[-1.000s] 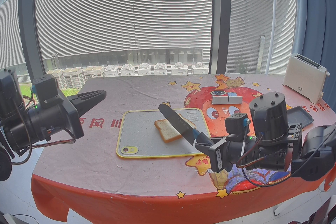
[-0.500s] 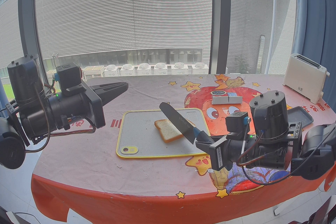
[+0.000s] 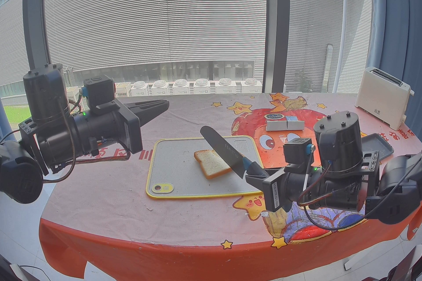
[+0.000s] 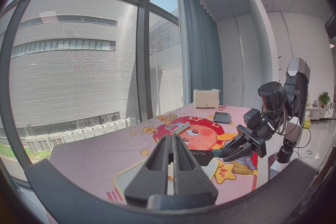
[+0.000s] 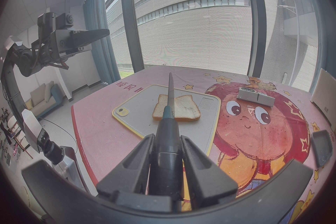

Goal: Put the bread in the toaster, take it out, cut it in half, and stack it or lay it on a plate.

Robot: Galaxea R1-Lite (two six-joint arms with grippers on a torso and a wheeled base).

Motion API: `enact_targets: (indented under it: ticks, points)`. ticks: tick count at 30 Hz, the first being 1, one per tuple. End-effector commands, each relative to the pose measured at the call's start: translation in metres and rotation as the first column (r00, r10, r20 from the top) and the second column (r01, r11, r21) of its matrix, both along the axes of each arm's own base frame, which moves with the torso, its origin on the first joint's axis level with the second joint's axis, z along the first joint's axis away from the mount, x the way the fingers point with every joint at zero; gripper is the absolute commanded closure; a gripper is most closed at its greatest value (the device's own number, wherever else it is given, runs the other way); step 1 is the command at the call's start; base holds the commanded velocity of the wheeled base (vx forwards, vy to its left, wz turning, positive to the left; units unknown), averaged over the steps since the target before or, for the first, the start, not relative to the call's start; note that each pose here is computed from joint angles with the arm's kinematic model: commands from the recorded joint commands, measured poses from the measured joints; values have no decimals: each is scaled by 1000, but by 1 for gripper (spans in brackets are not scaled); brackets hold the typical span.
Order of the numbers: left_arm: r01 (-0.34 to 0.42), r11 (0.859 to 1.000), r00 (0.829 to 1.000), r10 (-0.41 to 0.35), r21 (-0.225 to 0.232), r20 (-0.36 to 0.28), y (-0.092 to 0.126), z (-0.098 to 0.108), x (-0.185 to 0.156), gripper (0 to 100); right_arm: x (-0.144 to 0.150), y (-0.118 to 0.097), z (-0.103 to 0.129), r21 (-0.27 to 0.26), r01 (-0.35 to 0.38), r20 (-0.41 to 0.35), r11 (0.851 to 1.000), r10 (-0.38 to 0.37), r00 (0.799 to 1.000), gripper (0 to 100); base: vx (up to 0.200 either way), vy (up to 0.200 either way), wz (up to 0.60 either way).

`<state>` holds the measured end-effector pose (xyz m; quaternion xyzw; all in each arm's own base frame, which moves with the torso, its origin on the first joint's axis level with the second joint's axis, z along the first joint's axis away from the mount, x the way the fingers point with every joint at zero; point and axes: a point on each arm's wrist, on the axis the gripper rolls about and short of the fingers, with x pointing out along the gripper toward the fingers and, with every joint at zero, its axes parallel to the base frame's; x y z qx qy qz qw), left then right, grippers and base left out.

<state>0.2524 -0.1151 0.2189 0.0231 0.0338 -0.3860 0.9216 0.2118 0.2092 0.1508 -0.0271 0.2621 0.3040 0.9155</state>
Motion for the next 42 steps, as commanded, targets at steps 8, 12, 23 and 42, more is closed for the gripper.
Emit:
enact_targets:
  ticks: [8,12,23,42]
  points:
    - [58,998,998,-58,6,-17,-31,-8,30,100,3,3,2,-3,0,-1,1000,0,1000,100,0,0,0]
    - [77,997,996,-77,16,-39,-45,-19,44,100,5,3,5,2,6,7,1000,-6,1000,100,0,0,0]
    - [107,994,994,-107,-2,-5,-74,-43,76,100,11,3,7,8,18,12,1000,-18,1000,100,0,0,0]
    - [131,991,990,-129,26,-63,-90,-72,85,100,12,8,-4,-32,10,-28,999,-11,1000,100,0,0,0]
